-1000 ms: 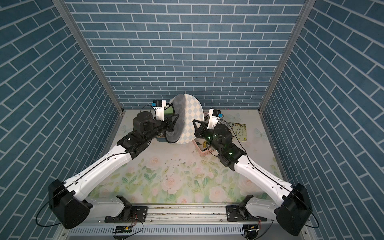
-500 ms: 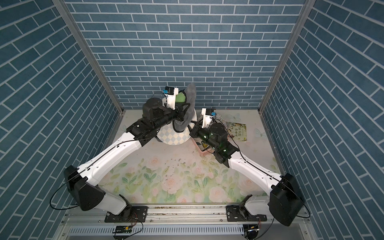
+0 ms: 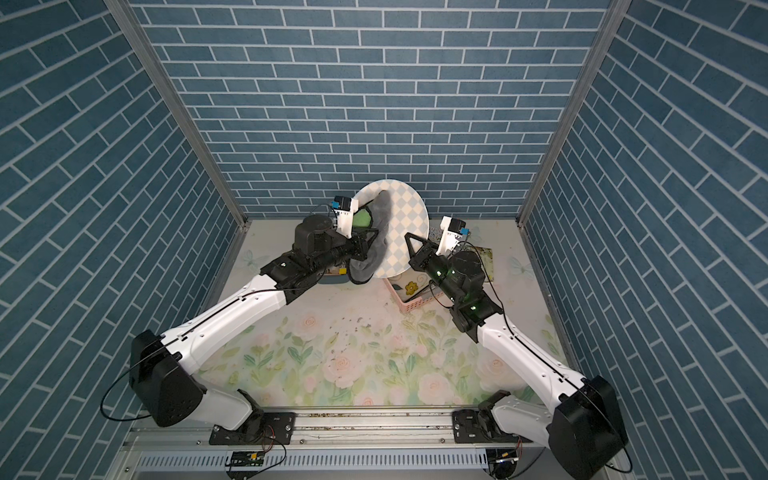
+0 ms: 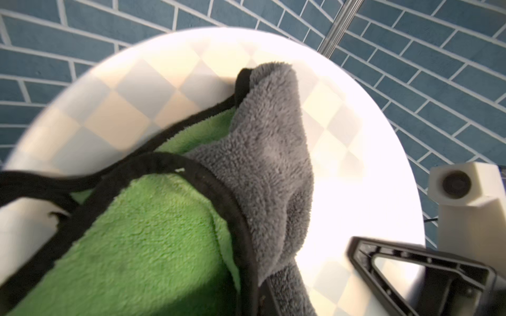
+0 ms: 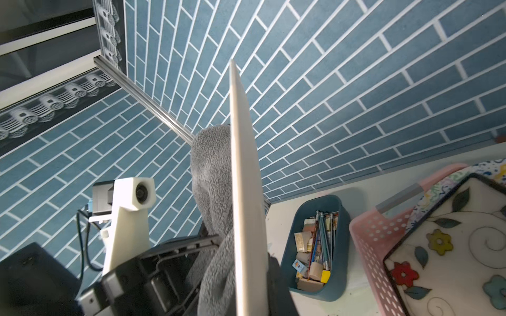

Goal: Wipe the wet plate dry
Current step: Wipe the plate with towel.

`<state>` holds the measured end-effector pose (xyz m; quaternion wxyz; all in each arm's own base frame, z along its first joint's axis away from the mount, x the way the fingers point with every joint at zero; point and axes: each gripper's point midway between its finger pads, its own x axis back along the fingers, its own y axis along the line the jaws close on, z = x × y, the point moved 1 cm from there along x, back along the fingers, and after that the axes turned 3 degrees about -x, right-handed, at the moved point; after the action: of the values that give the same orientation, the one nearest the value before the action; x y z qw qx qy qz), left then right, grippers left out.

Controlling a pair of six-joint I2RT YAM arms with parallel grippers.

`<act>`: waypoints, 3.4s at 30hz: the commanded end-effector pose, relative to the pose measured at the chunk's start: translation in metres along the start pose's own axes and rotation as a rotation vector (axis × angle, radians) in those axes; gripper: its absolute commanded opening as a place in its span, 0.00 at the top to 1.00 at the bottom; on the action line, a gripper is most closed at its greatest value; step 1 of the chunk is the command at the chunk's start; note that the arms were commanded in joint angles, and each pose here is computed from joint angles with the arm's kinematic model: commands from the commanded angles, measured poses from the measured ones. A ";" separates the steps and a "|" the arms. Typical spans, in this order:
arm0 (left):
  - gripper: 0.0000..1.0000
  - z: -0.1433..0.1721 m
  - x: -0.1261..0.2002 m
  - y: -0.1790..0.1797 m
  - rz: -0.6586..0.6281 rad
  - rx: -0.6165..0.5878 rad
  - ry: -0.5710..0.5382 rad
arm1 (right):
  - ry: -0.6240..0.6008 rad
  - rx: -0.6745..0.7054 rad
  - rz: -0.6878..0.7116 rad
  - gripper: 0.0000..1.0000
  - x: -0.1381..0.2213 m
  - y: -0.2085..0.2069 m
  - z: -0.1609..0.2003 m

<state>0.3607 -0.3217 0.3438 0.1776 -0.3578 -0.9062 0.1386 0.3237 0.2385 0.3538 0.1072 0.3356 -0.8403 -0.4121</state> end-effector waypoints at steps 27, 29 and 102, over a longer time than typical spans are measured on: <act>1.00 -0.028 -0.015 0.024 0.023 0.150 -0.027 | -0.005 0.032 -0.489 1.00 0.034 0.122 0.003; 1.00 -0.011 -0.033 -0.020 0.096 0.025 0.052 | 0.037 0.046 -0.520 1.00 0.030 0.128 0.011; 1.00 -0.229 0.197 -0.178 1.568 0.694 -0.423 | -0.023 -0.161 -1.010 1.00 0.038 0.203 -0.047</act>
<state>0.2322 -0.2606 0.6742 -0.0696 -0.7477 -0.3407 0.5658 0.1956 0.2723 0.5320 -0.0787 0.7121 -0.5081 -0.4780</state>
